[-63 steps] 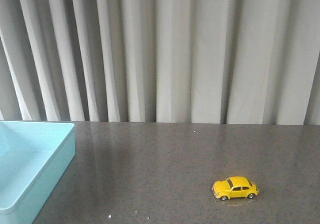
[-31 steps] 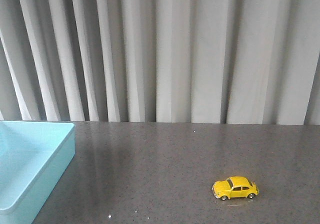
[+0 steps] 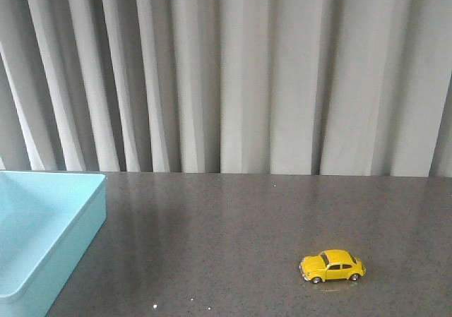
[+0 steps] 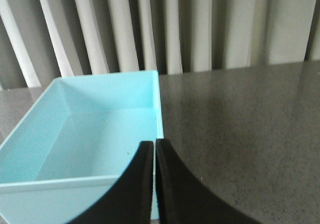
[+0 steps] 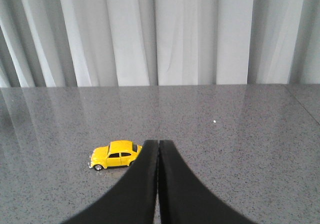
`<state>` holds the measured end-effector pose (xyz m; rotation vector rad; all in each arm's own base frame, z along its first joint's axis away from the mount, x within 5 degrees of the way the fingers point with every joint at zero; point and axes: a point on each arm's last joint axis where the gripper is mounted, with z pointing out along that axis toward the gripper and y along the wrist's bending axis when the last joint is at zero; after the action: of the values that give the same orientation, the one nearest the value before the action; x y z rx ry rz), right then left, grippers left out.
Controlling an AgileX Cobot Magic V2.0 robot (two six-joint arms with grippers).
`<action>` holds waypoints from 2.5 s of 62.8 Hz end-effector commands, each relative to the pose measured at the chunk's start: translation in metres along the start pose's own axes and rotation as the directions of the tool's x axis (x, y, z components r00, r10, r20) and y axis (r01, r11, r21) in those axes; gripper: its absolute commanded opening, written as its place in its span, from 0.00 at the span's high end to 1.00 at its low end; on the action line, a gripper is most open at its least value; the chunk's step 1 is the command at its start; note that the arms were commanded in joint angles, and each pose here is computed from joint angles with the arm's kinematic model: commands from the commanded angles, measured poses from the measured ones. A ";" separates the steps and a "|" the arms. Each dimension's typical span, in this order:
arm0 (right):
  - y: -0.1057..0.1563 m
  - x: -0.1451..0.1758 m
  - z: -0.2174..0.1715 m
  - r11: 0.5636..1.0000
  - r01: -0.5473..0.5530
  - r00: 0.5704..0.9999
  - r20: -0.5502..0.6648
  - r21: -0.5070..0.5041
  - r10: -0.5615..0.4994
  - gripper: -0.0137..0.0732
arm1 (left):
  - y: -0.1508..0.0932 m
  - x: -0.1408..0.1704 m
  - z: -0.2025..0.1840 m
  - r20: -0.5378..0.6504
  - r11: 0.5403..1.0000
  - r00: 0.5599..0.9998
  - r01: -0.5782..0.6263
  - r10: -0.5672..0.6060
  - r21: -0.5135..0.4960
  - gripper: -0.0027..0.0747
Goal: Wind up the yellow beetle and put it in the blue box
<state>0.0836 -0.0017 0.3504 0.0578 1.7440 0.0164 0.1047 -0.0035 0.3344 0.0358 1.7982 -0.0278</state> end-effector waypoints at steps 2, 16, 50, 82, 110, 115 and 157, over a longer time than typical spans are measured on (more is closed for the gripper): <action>-0.001 -0.027 0.022 0.999 0.030 0.999 -0.010 0.016 -0.030 0.85 | -0.002 -0.018 0.018 -0.019 0.999 0.999 0.043 -0.043 0.028 0.97; -0.003 -0.019 0.069 0.999 0.042 0.978 -0.207 0.021 -0.037 0.85 | -0.020 -0.016 0.044 -0.095 0.990 0.995 0.042 -0.029 0.138 0.97; -0.004 0.008 0.095 0.997 0.075 0.896 -0.438 -0.008 -0.071 0.63 | -0.024 -0.013 0.058 -0.120 0.988 0.992 0.044 -0.026 0.150 0.75; 0.005 0.001 0.098 0.997 -0.001 0.869 -0.493 -0.072 -0.034 0.10 | -0.022 -0.024 0.058 -0.140 0.990 0.989 -0.037 0.056 0.137 0.24; 0.045 -0.021 0.200 0.987 0.095 0.730 -0.665 -0.130 -0.157 0.18 | -0.022 -0.047 0.067 -0.257 0.989 0.960 -0.078 0.110 0.129 0.27; 0.049 -0.022 0.224 0.988 0.089 0.688 -0.709 -0.129 -0.155 0.18 | -0.024 -0.047 0.067 -0.258 0.986 0.959 -0.082 0.117 0.142 0.27; 0.079 -0.002 0.356 0.987 -0.010 0.509 -0.851 -0.159 -0.132 0.18 | -0.046 -0.045 0.062 -0.245 0.951 0.944 -0.150 0.218 0.271 0.27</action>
<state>0.4355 0.0703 0.2638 -0.1600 2.8676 0.1321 0.1713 -0.0502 0.3475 0.4158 2.1444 -0.1063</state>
